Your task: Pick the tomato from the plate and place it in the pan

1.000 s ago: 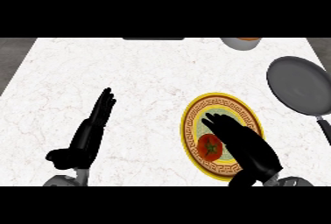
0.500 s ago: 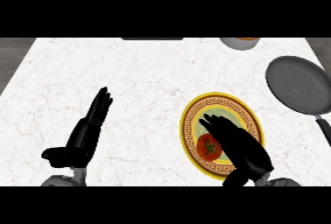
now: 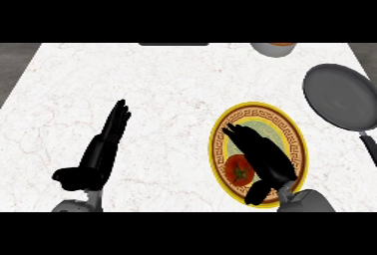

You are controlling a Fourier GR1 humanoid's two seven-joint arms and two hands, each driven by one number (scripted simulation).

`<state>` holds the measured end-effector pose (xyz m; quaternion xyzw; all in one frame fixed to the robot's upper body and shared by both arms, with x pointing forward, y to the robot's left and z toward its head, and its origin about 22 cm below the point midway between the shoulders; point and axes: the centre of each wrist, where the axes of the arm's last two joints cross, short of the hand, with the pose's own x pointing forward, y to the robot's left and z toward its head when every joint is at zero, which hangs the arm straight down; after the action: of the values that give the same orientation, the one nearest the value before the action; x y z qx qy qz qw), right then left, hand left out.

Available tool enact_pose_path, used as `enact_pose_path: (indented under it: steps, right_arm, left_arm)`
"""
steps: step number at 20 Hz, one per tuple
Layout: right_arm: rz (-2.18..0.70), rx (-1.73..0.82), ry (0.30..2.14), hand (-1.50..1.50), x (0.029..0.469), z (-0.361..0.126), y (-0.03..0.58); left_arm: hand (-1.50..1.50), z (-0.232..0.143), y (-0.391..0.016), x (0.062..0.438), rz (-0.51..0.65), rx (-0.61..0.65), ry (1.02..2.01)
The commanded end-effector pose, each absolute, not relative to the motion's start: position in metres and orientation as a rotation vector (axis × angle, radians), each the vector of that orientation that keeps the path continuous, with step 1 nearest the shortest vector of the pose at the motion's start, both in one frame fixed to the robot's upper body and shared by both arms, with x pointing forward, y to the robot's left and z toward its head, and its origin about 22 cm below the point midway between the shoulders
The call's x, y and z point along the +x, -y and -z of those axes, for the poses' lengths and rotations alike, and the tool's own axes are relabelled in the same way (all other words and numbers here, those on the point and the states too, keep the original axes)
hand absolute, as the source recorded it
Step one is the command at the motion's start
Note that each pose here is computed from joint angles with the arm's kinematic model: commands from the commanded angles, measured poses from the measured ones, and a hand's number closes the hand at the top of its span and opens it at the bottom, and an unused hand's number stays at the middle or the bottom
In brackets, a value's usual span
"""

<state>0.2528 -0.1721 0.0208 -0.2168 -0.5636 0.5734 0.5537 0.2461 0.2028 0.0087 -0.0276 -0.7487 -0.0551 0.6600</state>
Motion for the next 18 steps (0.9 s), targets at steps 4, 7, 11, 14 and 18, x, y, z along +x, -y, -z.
enact_pose_path:
  steps: [4,7,11,14,18]
  right_arm:
    - [-1.382,-0.519,1.263,-1.50,0.276,0.011,0.157]
    - [-1.557,-0.511,1.220,1.50,0.265,0.012,0.141]
    - [-1.578,-0.560,1.262,1.50,0.271,0.012,0.150]
    - [-1.590,-0.579,1.267,1.50,0.277,0.014,0.170]
    - [-1.531,-0.644,1.372,1.50,0.283,0.011,0.175]
  left_arm:
    - [0.00,-0.012,-0.205,0.252,0.139,-0.067,1.703]
    - [0.00,-0.005,-0.209,0.248,0.130,-0.070,1.694]
    - [0.00,-0.012,-0.211,0.244,0.127,-0.064,1.693]
    - [0.00,-0.009,-0.190,0.229,0.116,-0.085,1.701]
    - [0.00,-0.011,-0.188,0.255,0.125,-0.056,1.685]
